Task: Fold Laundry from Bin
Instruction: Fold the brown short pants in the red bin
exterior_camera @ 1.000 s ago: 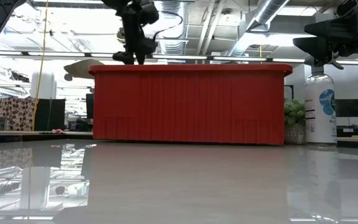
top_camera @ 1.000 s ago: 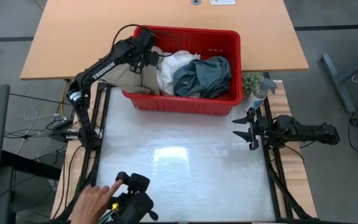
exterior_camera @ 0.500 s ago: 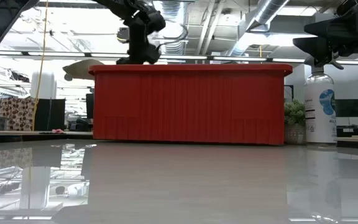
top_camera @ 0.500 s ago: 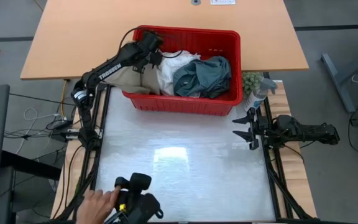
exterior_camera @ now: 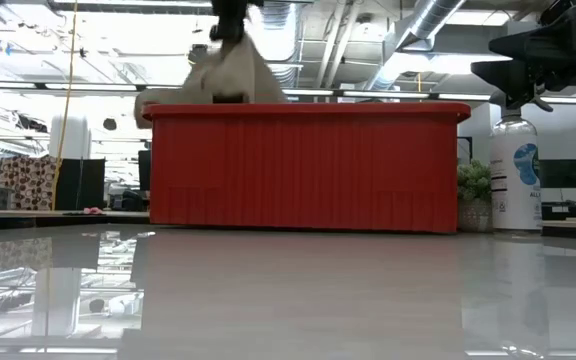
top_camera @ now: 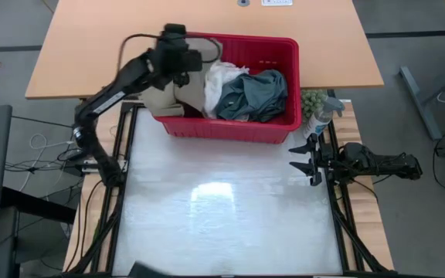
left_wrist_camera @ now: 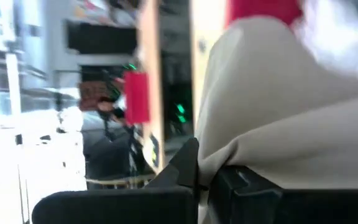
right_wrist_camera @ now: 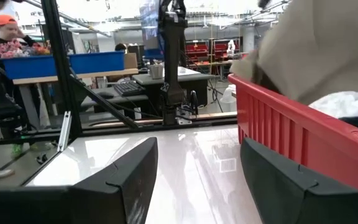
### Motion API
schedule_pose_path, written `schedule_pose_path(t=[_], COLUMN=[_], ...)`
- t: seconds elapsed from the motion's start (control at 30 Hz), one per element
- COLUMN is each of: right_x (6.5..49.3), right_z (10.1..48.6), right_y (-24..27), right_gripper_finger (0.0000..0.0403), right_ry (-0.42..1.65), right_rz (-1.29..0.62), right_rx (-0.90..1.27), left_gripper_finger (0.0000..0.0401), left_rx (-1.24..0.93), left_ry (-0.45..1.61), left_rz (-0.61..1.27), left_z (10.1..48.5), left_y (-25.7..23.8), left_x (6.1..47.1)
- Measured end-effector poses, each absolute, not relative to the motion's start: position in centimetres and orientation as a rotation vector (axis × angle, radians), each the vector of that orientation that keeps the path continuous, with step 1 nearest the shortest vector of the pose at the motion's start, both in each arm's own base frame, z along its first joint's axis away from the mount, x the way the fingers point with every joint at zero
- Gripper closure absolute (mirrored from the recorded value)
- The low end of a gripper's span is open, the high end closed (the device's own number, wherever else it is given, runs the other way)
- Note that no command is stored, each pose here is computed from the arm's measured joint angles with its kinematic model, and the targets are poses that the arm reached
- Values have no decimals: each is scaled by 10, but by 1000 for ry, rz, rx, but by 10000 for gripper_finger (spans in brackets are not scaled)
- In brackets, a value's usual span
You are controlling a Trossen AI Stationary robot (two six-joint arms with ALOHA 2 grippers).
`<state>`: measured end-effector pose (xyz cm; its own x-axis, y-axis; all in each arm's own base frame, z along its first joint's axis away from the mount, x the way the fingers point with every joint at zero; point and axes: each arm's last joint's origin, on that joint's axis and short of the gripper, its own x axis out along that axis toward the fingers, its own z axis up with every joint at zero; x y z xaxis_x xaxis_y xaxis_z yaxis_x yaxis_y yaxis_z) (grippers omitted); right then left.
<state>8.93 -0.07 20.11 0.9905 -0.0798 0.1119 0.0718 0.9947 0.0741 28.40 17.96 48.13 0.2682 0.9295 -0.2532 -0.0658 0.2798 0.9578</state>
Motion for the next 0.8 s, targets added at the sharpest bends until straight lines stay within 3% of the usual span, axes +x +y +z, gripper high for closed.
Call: schedule_pose_path(t=[0.23,0.5,0.67,0.8], right_x=[89,89,89,89], right_z=[201,201,201,201], right_y=[-1,-1,-1,-1], right_gripper_finger=[147,147,147,147], right_ry=[-115,-116,-117,-118], right_rz=[-77,-77,-75,-73], right_rx=[71,89,111,142], left_gripper_finger=[401,401,401,401], left_rx=[972,762,612,459], left_ry=[644,248,177,257], left_rz=[903,676,440,257], left_z=[543,573,570,553], left_y=[106,27,-10,-30], left_x=[259,226,214,214])
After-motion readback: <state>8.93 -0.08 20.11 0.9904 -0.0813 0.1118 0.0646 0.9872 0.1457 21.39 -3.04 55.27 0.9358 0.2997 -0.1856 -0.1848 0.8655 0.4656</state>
